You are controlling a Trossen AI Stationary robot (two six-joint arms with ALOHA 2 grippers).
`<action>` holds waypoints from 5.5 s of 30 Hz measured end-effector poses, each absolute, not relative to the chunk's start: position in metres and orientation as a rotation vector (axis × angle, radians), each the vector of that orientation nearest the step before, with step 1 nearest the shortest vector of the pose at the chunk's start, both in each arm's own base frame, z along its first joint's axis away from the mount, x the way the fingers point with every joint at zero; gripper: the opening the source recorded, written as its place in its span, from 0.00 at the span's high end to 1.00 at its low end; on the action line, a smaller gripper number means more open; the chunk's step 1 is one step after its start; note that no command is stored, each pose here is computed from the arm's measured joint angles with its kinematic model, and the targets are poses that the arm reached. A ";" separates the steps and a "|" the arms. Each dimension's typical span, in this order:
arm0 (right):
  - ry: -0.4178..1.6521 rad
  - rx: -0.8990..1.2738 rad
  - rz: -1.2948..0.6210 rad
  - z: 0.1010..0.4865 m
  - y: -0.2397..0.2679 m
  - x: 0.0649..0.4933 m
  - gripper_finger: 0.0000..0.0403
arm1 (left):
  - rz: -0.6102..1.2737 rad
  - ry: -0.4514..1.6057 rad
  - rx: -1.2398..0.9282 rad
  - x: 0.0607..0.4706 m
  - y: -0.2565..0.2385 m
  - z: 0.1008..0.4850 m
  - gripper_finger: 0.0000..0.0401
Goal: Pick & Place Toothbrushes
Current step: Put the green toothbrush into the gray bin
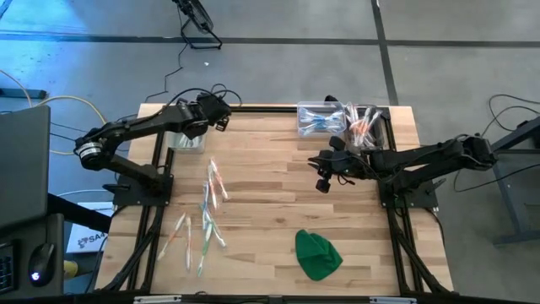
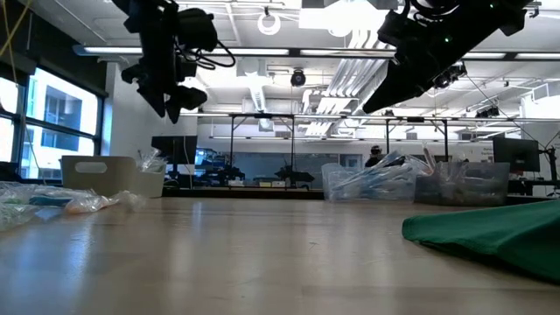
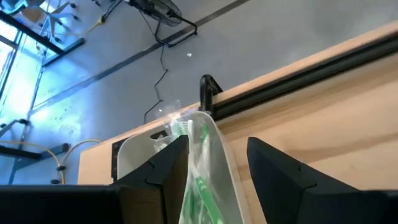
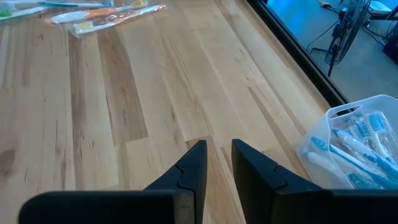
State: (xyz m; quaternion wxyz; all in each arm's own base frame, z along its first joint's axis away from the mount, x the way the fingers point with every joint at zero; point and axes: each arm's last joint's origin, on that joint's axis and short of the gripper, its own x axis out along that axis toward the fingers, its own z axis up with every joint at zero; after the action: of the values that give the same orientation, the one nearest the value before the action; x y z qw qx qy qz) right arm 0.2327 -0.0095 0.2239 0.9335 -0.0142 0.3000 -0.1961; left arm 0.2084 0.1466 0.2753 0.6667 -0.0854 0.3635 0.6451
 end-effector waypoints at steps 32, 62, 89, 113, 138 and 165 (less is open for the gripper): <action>0.449 -0.024 -0.392 0.238 -0.009 0.241 0.84 | 0.672 0.974 0.004 0.251 0.001 0.268 0.60; 0.451 -0.020 -0.386 0.238 -0.009 0.241 0.84 | 0.577 1.151 -0.879 0.206 -0.141 0.252 0.60; 0.431 -0.029 -0.382 0.240 -0.009 0.242 0.84 | 0.595 1.413 -0.874 0.228 -0.175 0.198 0.60; 0.432 -0.031 -0.382 0.240 -0.009 0.242 0.84 | 0.737 1.360 -0.936 0.222 -0.169 0.185 0.60; 0.434 -0.031 -0.382 0.239 -0.009 0.242 0.84 | 0.721 1.329 -1.022 0.218 -0.168 0.163 0.60; 0.455 -0.035 -0.382 0.238 -0.009 0.241 0.84 | 0.785 1.401 -1.011 0.221 -0.172 0.144 0.60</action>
State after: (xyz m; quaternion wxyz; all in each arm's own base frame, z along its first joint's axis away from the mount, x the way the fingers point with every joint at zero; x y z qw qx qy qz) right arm 0.2413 -0.0092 0.2375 0.9560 -0.0170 0.2244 -0.1880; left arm 0.2214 -0.1723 0.1444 0.5827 -0.4329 0.6000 0.3363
